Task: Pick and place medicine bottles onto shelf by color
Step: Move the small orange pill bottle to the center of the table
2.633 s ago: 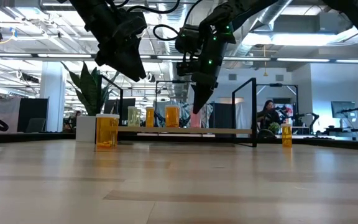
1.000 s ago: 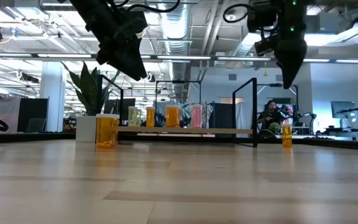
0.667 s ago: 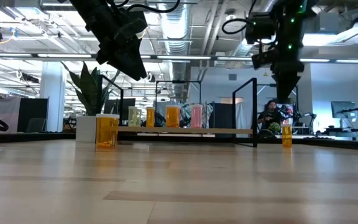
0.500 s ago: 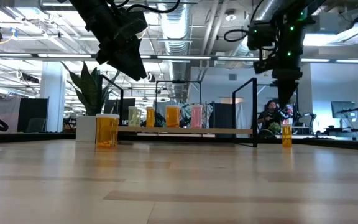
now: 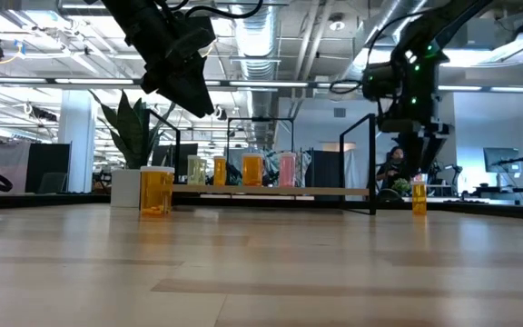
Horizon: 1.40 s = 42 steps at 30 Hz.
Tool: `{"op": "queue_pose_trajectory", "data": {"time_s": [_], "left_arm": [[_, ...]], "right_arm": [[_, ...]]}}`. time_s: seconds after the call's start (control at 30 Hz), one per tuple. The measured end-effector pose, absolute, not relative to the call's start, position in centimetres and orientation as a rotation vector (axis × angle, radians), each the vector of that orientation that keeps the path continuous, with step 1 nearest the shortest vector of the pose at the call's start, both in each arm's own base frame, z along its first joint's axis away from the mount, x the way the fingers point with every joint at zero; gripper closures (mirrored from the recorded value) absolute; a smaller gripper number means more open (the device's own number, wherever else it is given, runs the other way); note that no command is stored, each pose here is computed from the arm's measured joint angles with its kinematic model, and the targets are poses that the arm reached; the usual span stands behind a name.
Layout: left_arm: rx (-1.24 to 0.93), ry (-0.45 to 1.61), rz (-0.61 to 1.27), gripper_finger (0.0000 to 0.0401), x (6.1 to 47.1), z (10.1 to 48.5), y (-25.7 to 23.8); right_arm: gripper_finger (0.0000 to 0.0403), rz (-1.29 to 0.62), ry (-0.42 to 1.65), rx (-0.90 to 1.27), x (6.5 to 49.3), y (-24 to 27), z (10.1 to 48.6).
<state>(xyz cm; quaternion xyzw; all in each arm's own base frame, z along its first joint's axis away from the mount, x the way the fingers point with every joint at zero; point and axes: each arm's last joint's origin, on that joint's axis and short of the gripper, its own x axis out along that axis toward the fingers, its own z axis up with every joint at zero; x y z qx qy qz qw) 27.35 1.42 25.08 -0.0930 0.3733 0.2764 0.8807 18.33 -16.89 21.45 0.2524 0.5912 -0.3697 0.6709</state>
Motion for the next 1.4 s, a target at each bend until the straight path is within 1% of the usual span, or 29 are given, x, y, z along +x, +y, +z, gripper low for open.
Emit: {"op": "queue_pose_trajectory", "data": {"time_s": [0.13,0.27,0.4,0.53,0.7,0.87,0.97,1.1,1.4], "left_arm": [[-0.193,0.778,0.575,0.0254,27.3,25.1,1.4],[-0.191,0.779,0.575,0.0254,27.3,25.1,1.4],[-0.189,0.78,0.574,0.0254,27.3,25.1,1.4],[-0.189,0.779,0.574,0.0254,27.4,25.1,1.4],[-0.194,0.777,0.576,0.0254,27.4,25.1,1.4],[-0.194,0.778,0.576,0.0254,27.3,25.1,1.4],[-0.191,0.779,0.575,0.0254,27.3,25.1,1.4],[-0.187,0.781,0.573,0.0254,27.3,25.1,1.4],[-0.187,0.782,0.574,0.0254,27.3,25.1,1.4]], "right_arm": [[0.0163,-0.826,1.375,0.579,18.9,-17.3,20.2],[0.0163,-0.824,1.388,0.584,19.1,-17.5,19.8],[0.0163,-0.82,1.393,0.583,19.0,-17.4,19.8],[0.0163,-0.827,1.358,0.575,18.6,-17.1,20.8],[0.0163,-0.814,1.395,0.577,18.3,-16.5,21.0],[0.0163,-0.721,1.538,0.534,18.1,-15.2,20.8],[0.0163,-0.66,1.537,0.466,18.6,-14.7,20.3],[0.0163,-0.548,1.579,0.366,18.4,-14.0,18.8],[0.0163,-0.461,1.568,0.26,18.1,-13.9,17.0]]}}
